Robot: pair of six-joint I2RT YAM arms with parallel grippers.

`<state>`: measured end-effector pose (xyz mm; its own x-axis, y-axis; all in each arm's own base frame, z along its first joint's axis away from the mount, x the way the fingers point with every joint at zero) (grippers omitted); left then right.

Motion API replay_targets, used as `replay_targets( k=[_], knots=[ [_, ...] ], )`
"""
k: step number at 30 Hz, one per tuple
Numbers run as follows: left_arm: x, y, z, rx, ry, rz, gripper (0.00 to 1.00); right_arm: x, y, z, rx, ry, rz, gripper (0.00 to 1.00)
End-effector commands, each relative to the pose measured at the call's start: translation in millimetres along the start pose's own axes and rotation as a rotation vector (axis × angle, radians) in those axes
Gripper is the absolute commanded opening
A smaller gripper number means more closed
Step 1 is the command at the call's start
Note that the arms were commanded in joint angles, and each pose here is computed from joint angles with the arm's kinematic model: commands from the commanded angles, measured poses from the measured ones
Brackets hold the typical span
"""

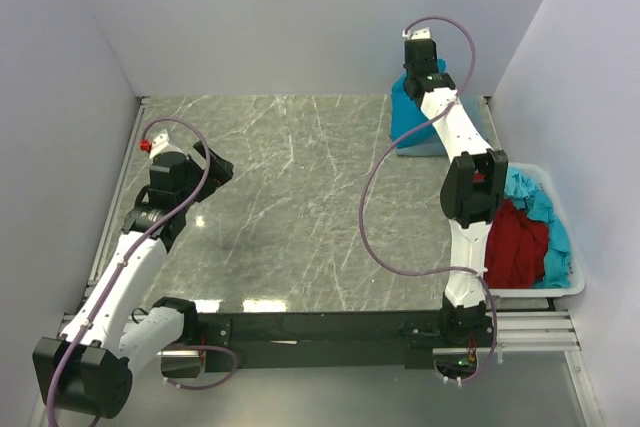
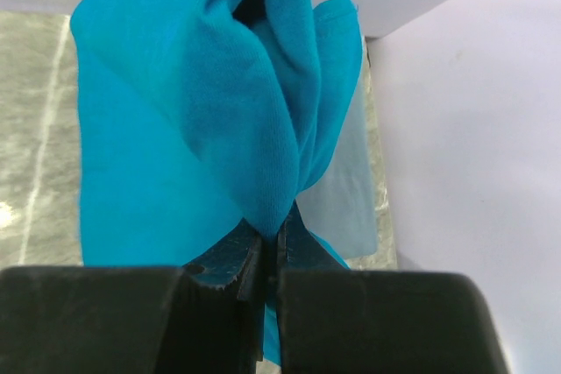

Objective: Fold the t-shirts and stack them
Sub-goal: Neatly place the folded tshirt to the corner

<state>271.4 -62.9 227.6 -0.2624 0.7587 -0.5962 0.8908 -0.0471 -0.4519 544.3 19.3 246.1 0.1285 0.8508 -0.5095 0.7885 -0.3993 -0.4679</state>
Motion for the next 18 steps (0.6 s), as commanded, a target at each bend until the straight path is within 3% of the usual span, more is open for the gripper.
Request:
replay_targets(
  k=[1, 18],
  knots=[
    [-16, -1, -19, -0.060, 0.009, 0.043, 1.00, -13, 9, -16, -0.058, 0.060, 0.026, 0.00],
    [-13, 19, -13, -0.020, 0.019, 0.004, 0.99, -14, 71, 13, -0.012, 0.066, 0.073, 0.00]
  ],
)
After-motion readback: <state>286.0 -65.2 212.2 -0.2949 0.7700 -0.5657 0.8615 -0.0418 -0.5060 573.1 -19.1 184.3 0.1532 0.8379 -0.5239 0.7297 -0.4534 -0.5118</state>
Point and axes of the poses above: each gripper's point midway between its finger pads, its own y axis out along the fingers, its own x axis along the line the jaws close on, z = x × y, the point moved 5 cm from there along -y, back along the fingers, and after that the axes turned 3 degrees about -y, right-handed, at the moved point
